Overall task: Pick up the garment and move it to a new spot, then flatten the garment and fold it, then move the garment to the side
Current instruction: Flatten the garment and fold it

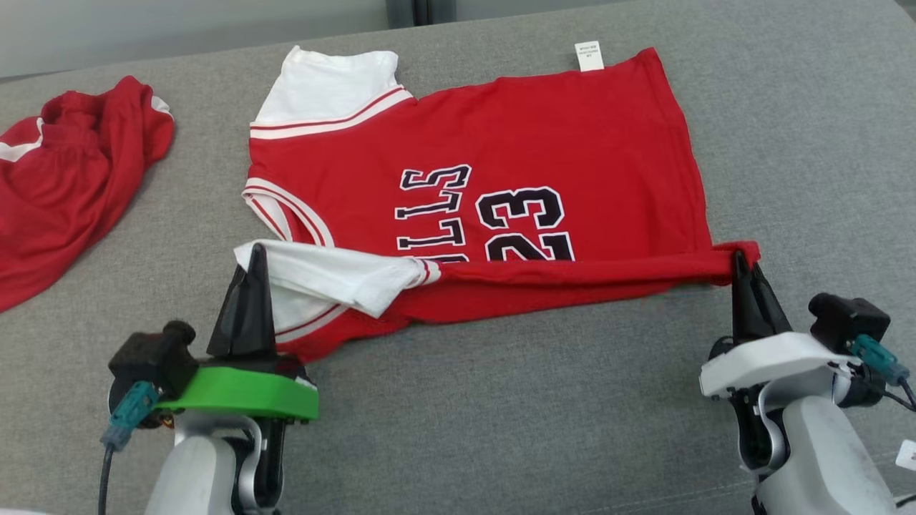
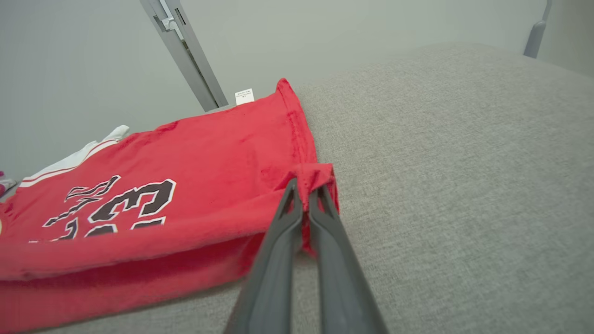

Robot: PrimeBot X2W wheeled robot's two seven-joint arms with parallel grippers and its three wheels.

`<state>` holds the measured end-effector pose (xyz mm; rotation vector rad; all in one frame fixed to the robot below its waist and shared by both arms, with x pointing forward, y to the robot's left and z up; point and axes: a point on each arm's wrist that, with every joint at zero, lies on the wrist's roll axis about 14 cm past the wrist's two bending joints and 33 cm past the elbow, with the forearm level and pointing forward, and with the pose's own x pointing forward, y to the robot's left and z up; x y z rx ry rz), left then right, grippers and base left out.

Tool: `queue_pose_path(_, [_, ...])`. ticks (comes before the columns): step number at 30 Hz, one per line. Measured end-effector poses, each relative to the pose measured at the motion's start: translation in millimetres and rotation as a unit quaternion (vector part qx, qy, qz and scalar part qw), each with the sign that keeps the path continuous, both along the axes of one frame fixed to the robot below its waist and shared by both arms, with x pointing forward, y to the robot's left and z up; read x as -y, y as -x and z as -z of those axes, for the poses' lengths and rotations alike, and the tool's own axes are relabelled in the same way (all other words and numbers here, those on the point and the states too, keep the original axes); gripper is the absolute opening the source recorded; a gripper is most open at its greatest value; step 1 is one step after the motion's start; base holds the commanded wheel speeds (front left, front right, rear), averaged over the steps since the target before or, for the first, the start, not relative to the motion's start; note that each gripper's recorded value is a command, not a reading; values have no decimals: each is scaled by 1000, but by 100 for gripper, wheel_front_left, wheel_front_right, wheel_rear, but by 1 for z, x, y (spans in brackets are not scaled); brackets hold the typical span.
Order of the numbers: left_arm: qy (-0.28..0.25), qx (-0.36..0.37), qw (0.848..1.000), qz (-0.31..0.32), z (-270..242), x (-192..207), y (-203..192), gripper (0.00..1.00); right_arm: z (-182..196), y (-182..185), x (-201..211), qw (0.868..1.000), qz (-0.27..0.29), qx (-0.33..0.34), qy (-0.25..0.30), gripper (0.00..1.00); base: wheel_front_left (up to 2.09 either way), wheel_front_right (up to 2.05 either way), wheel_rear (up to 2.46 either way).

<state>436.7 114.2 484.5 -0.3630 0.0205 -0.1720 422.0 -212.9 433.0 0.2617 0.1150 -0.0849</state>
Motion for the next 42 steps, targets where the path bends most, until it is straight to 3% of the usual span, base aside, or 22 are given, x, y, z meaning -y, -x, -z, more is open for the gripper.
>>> queue_pose_path(13, [-26, -36, 999, 2, 42, 6, -52, 0, 16, -41, -6, 999, -18, -20, 18, 3, 0, 0, 0])
queue_pose_path(14, [-26, -36, 999, 1, 42, 6, -54, 0, 17, -43, -7, 999, -19, -21, 17, 11, 0, 0, 0])
queue_pose_path(15, [-26, -36, 999, -1, 43, 5, -57, 0, 18, -44, -7, 999, -19, -22, 17, 26, 0, 0, 0])
queue_pose_path(16, [-27, -35, 999, -3, 43, 4, -59, 28, 17, -47, -7, 1000, -19, -19, 15, 53, 0, 0, 0])
queue_pose_path(17, [-30, -34, 999, -3, 43, 4, -61, 59, 15, -49, -6, 1000, -16, -15, 15, 100, 0, 0, 0])
queue_pose_path(18, [-32, -33, 999, -4, 43, 4, -62, 100, 12, -51, -4, 1000, -13, -11, 15, 100, 0, 0, 0])
queue_pose_path(25, [-19, 12, 1000, -15, 13, 1, -65, 100, -12, -57, 3, 999, -3, 25, 23, 100, 0, 0, 0])
queue_pose_path(31, [-9, 21, 999, -34, 5, -13, -40, 100, -18, -41, 10, 999, 3, 30, 45, 100, 0, 0, 0])
queue_pose_path(37, [-26, -84, 996, -20, 45, -26, 6, 100, -11, -12, 9, 998, -5, 12, 69, 100, 0, 0, 0])
queue_pose_path(42, [-19, -187, 982, 7, 76, -19, 33, 100, -12, -7, 3, 997, -17, 11, 76, 100, 0, 0, 0])
